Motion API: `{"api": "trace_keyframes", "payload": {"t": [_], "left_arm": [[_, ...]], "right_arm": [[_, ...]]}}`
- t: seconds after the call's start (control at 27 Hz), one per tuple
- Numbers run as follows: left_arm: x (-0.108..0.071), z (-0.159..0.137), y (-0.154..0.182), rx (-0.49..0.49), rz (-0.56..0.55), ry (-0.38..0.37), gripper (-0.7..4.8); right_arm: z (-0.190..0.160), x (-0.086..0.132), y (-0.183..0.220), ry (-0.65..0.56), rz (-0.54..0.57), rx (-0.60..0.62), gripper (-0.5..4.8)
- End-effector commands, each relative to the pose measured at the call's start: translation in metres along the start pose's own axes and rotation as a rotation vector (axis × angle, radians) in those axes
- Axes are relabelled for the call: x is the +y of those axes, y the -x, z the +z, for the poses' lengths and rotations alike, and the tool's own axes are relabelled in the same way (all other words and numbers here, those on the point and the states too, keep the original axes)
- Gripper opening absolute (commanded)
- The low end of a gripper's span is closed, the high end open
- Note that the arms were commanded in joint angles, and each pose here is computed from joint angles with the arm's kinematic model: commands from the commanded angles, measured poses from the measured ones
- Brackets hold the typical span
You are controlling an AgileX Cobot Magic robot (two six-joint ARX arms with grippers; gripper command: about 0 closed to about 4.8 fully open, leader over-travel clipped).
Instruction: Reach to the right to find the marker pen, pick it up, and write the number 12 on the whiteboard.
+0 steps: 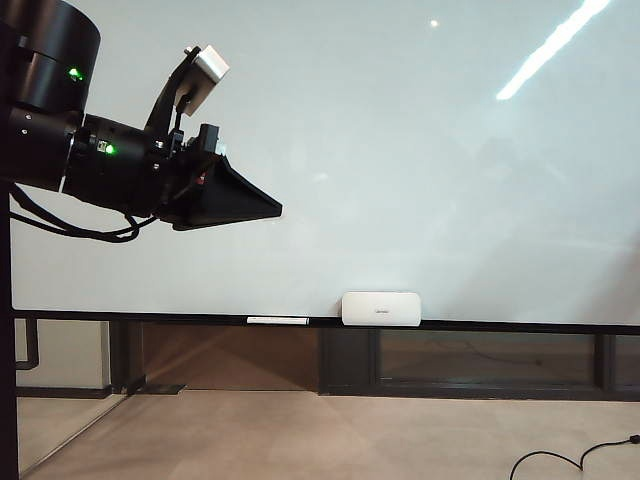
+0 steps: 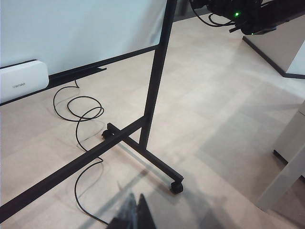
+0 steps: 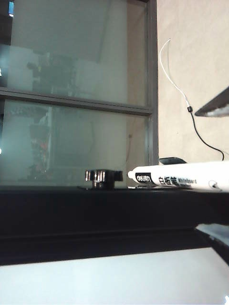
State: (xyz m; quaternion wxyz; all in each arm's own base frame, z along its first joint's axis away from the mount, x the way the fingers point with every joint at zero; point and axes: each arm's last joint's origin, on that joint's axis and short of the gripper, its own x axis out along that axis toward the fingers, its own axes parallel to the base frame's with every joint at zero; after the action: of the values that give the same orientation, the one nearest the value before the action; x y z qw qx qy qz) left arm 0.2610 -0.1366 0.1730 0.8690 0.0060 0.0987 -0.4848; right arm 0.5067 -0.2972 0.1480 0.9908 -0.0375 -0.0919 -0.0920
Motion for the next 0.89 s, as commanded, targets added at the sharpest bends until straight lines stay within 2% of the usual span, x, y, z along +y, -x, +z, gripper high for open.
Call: {"api": "trace_keyframes", "payload": {"t": [0.04,0.22,0.33,0.45,0.59,0.89], "left_arm": [[-0.0002,0.0023,-0.0006,-0.008,-0.002,-0.021,-0.05],[-0.0002,0.0016,-0.0006,-0.001,-0.002,-0.039,-0.05],[-0.0001,0.0015,-0.0005,-0.001,-0.001,-0.043,-0.05],[-0.0001,0.0015,-0.0005,-0.001,-0.001,-0.046,-0.05],[0.0001,0.0016,-0.0004,-0.001,-0.001,-0.050,-0.05],[0.0004,0.0019,-0.0005,-0.002,0.008,-0.051,-0.05]], "right_arm": [[0.0041,-0.0026,0.0001,0.003,-0.006,-0.018,2.84],[0.0037,-0.0057,0.0013,-0.008,-0.011,-0.014,2.81],[0.0022,-0.0057,0.0012,-0.046,-0.009,0.001,2.41],[0.0009,-0.0049,0.0011,-0.080,0.012,0.023,2.42],[-0.0013,-0.0014,0.0007,-0.073,0.077,0.038,2.43],[-0.0006,-0.0016,0.0005,-0.018,0.075,0.032,2.45]]}}
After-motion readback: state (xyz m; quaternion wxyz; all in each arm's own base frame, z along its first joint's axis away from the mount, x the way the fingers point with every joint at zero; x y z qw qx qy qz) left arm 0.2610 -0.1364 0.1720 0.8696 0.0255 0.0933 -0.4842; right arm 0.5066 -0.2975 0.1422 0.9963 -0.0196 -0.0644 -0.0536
